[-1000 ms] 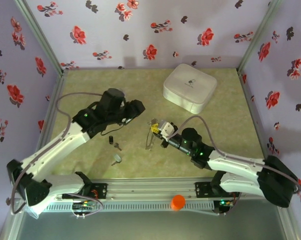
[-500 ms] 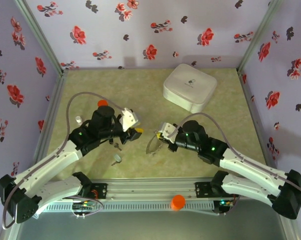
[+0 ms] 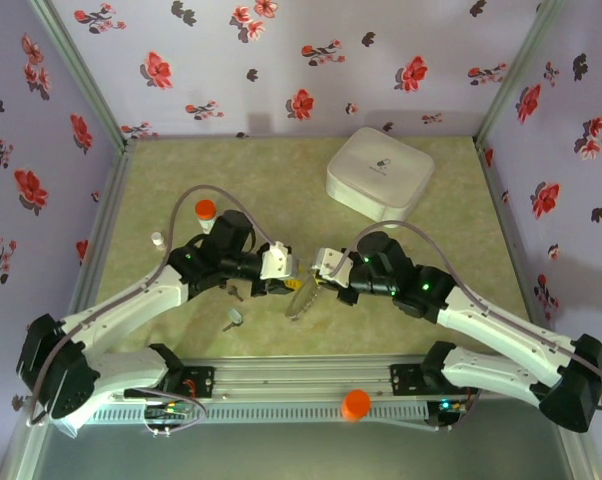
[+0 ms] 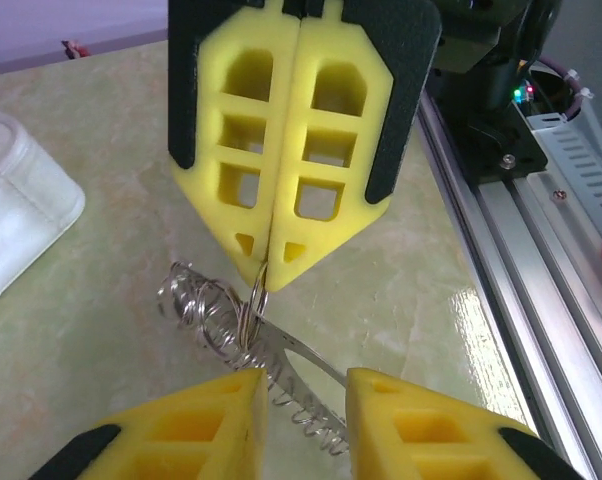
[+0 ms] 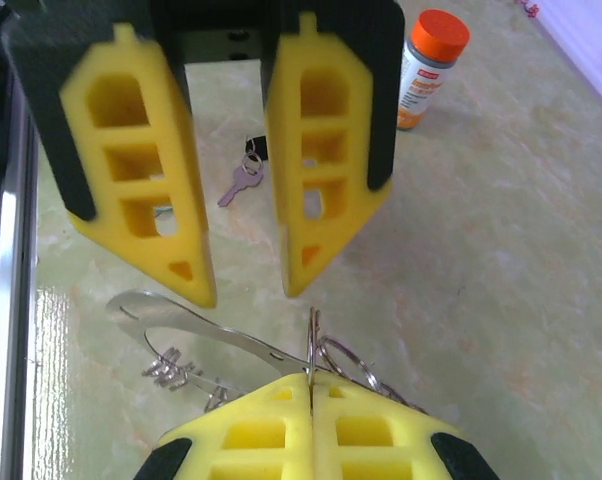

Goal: Put the keys on the keyring

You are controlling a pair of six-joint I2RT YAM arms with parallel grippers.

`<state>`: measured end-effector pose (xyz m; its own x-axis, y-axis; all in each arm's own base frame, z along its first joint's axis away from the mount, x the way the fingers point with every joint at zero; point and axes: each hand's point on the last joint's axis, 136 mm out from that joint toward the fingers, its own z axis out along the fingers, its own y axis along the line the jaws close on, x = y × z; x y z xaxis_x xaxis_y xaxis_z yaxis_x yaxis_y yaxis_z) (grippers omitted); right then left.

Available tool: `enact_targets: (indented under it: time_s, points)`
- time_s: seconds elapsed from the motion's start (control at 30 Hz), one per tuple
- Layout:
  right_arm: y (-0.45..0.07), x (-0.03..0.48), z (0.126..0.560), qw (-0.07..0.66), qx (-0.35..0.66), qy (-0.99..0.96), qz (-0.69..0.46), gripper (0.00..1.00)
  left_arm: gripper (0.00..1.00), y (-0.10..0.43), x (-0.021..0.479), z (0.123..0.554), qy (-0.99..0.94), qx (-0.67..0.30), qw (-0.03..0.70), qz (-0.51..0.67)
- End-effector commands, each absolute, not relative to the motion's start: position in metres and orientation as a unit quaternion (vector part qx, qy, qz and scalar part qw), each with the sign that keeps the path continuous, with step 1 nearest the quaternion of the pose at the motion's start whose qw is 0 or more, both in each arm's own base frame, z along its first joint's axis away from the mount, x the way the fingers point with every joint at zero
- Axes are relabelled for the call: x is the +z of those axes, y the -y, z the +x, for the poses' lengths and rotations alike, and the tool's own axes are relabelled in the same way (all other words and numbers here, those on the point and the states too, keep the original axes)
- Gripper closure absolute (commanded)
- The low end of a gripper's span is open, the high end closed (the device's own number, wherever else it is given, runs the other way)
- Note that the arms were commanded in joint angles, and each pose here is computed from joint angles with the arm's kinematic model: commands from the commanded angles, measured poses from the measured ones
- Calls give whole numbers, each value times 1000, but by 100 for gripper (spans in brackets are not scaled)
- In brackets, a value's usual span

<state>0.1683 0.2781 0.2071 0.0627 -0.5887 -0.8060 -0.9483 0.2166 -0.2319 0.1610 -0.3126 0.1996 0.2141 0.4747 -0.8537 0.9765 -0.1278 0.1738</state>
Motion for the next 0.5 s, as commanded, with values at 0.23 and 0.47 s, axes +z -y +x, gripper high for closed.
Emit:
enact_targets:
  time_s: [0.23,0.47]
  points:
    - [-288,226,164,447,234,-617,-604,100,74,327,225,165,-491,-342,437,671]
    - [-281,225,167,451,217,-623,-601,100,74,322,217,171,-518,-324,432,663]
